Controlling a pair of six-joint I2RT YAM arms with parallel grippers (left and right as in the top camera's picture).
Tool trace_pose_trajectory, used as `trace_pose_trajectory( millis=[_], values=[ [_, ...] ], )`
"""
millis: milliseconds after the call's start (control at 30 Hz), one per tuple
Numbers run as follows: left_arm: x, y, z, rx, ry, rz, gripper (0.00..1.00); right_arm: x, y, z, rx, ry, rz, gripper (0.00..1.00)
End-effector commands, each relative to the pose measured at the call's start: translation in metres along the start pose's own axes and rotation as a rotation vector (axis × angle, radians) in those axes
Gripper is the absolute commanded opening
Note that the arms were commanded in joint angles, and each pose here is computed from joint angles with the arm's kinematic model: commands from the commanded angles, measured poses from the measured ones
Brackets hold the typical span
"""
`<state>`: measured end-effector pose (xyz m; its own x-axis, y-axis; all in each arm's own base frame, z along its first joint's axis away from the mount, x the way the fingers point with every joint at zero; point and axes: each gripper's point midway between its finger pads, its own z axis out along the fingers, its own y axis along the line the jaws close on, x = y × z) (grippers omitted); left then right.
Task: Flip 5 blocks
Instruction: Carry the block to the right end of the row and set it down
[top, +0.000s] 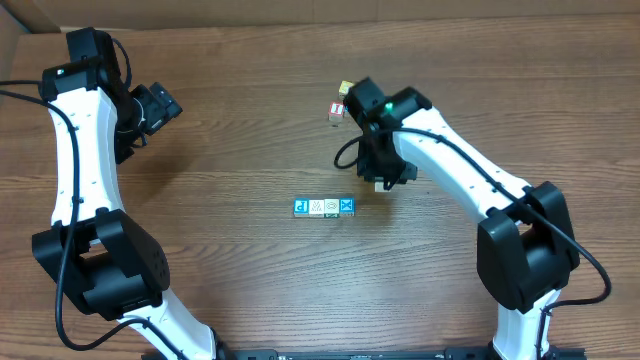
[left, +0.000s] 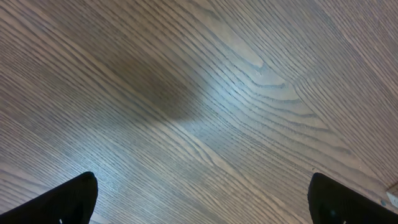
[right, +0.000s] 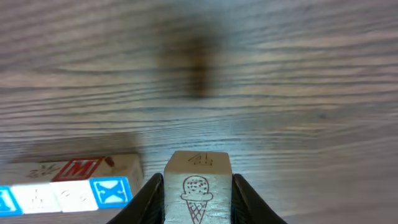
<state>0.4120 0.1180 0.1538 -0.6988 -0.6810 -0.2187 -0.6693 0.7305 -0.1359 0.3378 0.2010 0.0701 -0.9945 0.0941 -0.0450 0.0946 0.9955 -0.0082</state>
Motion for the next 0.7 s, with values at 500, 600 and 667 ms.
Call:
trace_pose_trajectory(
  millis=[500,600,667],
  values=[
    [-0.003,-0.004,-0.008,0.010,-0.023,0.011,1.00,0.035,0.017,0.037,-0.111,0.117,-0.109,0.31],
    [-0.003,-0.004,-0.008,0.009,-0.023,0.011,1.00,0.034,0.017,0.037,-0.112,0.116,-0.109,0.31],
    [-0.003,-0.004,-0.008,0.010,-0.023,0.011,1.00,0.033,0.018,0.037,-0.114,0.112,-0.109,0.34]
  ],
)
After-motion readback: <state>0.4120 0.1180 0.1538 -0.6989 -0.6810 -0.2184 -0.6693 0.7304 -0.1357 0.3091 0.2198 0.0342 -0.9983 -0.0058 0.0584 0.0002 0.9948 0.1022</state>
